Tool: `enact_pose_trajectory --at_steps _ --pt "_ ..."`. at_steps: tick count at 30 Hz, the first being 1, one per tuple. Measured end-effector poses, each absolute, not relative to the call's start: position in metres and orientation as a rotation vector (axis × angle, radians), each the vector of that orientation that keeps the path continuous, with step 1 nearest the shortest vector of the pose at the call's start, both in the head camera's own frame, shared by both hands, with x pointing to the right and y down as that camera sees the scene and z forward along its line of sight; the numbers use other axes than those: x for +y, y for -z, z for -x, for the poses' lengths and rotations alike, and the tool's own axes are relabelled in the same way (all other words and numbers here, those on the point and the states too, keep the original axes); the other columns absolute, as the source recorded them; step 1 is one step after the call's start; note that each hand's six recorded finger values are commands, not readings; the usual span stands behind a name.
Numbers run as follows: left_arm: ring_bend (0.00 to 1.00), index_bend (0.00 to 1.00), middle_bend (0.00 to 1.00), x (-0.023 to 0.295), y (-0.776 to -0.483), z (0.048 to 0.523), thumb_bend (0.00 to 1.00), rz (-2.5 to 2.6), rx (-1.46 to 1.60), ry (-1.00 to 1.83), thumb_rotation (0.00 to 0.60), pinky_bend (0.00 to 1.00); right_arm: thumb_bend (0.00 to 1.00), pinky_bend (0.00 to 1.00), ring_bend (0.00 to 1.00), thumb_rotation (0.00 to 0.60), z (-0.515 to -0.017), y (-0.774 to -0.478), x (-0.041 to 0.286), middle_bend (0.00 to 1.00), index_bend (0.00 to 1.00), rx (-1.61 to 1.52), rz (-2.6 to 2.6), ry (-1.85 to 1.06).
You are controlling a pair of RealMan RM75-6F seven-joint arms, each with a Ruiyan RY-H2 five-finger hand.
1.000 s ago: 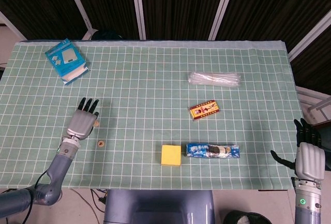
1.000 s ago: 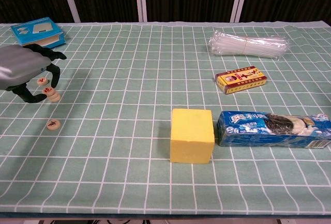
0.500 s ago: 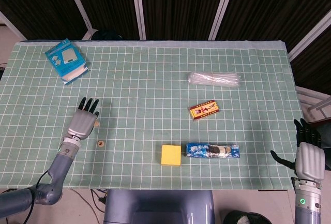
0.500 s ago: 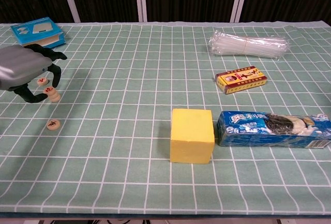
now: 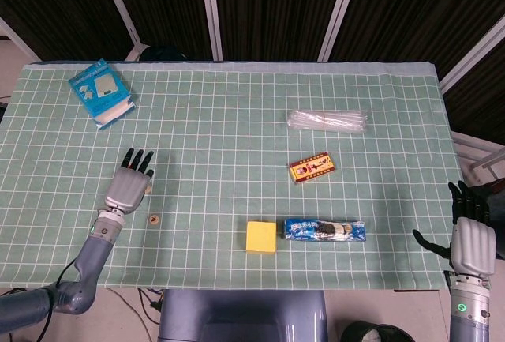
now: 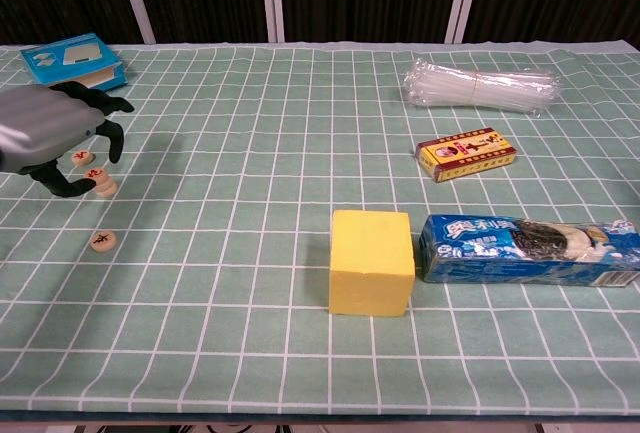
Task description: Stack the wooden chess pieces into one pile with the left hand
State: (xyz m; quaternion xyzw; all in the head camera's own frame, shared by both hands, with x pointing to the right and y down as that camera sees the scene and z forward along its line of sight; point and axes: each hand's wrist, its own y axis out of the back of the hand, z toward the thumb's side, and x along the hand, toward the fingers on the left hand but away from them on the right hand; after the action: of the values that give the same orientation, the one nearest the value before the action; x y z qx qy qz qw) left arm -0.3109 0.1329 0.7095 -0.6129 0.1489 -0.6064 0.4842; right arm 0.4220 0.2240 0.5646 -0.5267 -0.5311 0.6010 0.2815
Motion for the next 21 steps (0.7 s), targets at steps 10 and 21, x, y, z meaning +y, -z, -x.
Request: enact_pose_trajectory --at_steps 10,21 --pt "0.0 0.36 0.04 0.149 -0.69 0.297 0.27 1.591 0.382 1.379 0.6 0.02 0.23 0.0 0.0 0.6 -0.422 -0.564 0.224 0.01 0.02 -1.424 1.408 -1.609" --pt "0.0 0.38 0.04 0.175 -0.687 0.301 0.25 1.665 0.329 1.344 0.6 0.01 0.23 0.0 0.0 0.6 -0.422 -0.564 0.224 0.01 0.02 -1.427 1.406 -1.61"
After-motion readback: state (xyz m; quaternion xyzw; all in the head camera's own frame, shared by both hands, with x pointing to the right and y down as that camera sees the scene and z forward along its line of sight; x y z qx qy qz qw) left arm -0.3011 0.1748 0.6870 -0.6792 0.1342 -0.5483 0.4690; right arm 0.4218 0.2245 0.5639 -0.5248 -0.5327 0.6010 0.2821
